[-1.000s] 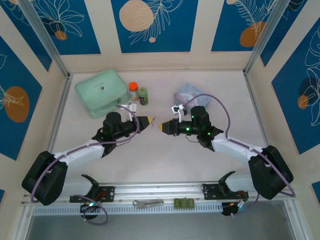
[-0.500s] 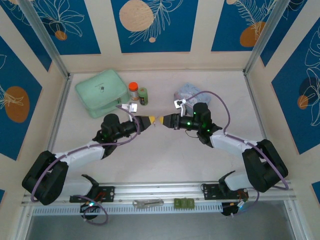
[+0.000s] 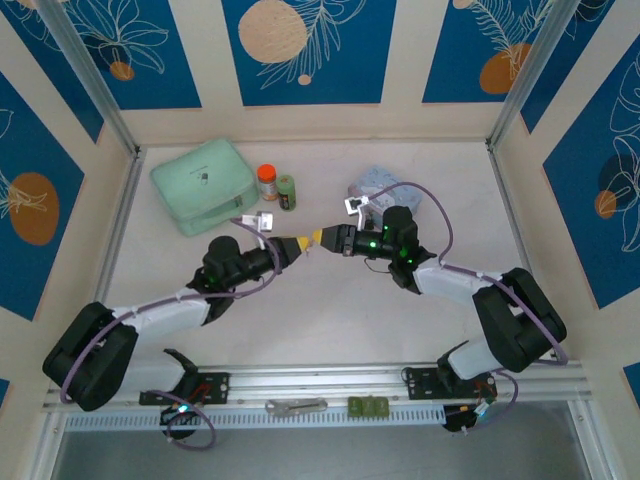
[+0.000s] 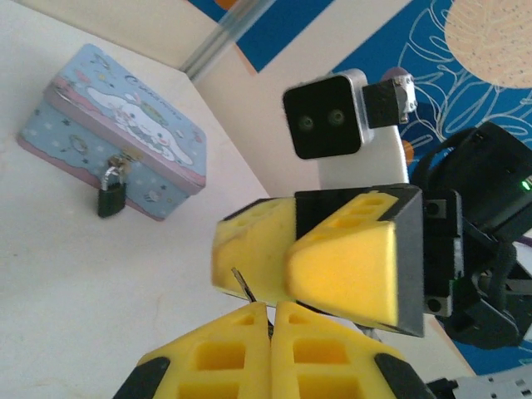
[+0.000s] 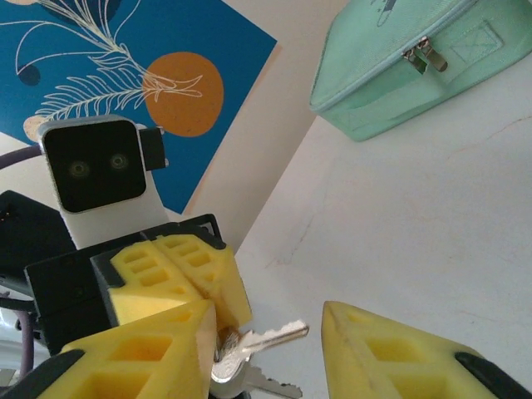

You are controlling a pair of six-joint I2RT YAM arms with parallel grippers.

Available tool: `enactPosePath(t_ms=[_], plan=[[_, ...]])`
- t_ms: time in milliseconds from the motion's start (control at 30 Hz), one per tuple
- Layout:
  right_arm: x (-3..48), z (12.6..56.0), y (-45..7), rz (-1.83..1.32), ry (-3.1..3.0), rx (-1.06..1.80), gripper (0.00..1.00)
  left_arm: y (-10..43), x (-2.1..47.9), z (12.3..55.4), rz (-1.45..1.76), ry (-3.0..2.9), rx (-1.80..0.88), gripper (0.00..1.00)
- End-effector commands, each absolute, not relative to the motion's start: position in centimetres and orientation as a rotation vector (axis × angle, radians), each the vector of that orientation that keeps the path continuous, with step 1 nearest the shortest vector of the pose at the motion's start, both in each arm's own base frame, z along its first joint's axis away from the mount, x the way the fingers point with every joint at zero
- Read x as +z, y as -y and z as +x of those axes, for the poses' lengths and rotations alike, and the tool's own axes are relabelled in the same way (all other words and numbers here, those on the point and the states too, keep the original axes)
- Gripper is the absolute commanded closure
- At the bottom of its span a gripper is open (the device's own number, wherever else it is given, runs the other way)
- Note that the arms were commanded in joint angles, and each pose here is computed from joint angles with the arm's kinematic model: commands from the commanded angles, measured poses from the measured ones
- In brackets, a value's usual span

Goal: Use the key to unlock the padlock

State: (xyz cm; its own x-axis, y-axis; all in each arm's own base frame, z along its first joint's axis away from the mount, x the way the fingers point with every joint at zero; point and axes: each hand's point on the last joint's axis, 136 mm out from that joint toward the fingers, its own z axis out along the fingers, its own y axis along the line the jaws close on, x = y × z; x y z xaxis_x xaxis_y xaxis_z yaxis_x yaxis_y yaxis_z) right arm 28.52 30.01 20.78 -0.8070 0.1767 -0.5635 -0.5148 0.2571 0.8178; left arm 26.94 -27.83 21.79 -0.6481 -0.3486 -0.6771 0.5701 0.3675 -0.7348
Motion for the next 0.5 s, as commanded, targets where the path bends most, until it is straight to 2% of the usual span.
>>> enactPosePath(t_ms=[0,467], plan=[[21.5,27.3,-30.1,-0.325,-1.962,1.645,0.61,27.3,23.8,26.8,0.181,-1.696,-1.373,1.00],[22.4,26.6,-31.5,-0.375,-1.972,1.732,0.67,27.5,24.5,26.2,0.174,-1.653,-1.367,1.00]])
